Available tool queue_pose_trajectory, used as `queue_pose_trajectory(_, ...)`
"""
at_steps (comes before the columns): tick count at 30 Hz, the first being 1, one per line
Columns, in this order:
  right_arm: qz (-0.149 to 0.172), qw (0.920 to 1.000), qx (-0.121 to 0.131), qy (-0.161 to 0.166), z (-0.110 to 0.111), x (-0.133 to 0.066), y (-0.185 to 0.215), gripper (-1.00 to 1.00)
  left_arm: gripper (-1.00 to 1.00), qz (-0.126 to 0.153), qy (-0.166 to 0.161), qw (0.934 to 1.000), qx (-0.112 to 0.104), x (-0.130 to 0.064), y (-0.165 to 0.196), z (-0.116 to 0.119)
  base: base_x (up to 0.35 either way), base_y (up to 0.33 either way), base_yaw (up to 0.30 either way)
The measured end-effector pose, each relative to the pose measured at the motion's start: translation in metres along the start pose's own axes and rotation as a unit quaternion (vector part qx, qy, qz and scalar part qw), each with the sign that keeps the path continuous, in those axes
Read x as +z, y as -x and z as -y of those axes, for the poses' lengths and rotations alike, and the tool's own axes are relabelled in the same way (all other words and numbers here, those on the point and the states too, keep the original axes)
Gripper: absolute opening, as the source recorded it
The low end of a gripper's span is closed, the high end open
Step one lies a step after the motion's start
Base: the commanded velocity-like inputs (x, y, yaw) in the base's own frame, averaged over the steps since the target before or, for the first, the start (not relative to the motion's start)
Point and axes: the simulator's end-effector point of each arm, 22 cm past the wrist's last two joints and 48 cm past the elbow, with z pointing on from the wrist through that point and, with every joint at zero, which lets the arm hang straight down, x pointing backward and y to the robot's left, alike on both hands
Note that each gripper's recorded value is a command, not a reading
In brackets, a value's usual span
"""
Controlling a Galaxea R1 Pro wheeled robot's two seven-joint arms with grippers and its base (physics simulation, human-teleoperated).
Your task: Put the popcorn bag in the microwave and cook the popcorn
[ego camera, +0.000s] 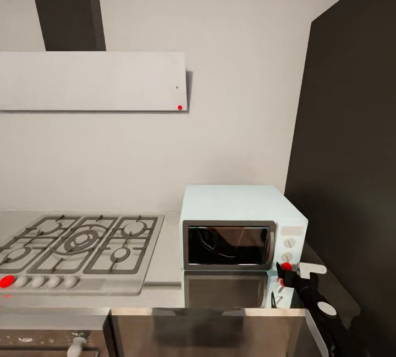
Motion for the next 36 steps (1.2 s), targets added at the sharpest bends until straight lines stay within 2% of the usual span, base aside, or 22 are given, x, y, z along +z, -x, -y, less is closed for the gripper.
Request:
queue_pose_trajectory(6, -0.007, 1.0, 0.0, 0.0, 0.0, 0.0, -0.007, 1.0, 1.0, 0.0, 0.0, 1.0, 0.0, 0.0, 0.0, 0.0, 0.0, 0.0, 0.0)
queue_pose_trajectory(10, -0.024, 0.9997, 0.001, 0.001, -0.001, -0.002, -0.027, 1.0, 1.0, 0.0, 0.0, 1.0, 0.0, 0.0, 0.0, 0.0, 0.0, 0.0, 0.0)
queue_pose_trajectory(17, 0.003, 1.0, -0.001, 0.003, -0.003, -0.009, -0.049, 1.0, 1.0, 0.0, 0.0, 1.0, 0.0, 0.0, 0.0, 0.0, 0.0, 0.0, 0.0)
queue_pose_trajectory(18, 0.003, 1.0, -0.001, 0.003, -0.003, -0.009, -0.049, -1.0, 1.0, 0.0, 0.0, 1.0, 0.0, 0.0, 0.0, 0.0, 0.0, 0.0, 0.0)
queue_pose_trajectory(36, 0.004, 1.0, 0.001, 0.001, -0.002, -0.009, -0.05, -1.0, 1.0, 0.0, -0.001, 1.0, 0.0, 0.0, 0.0, 0.001, 0.0, 0.0, 0.0)
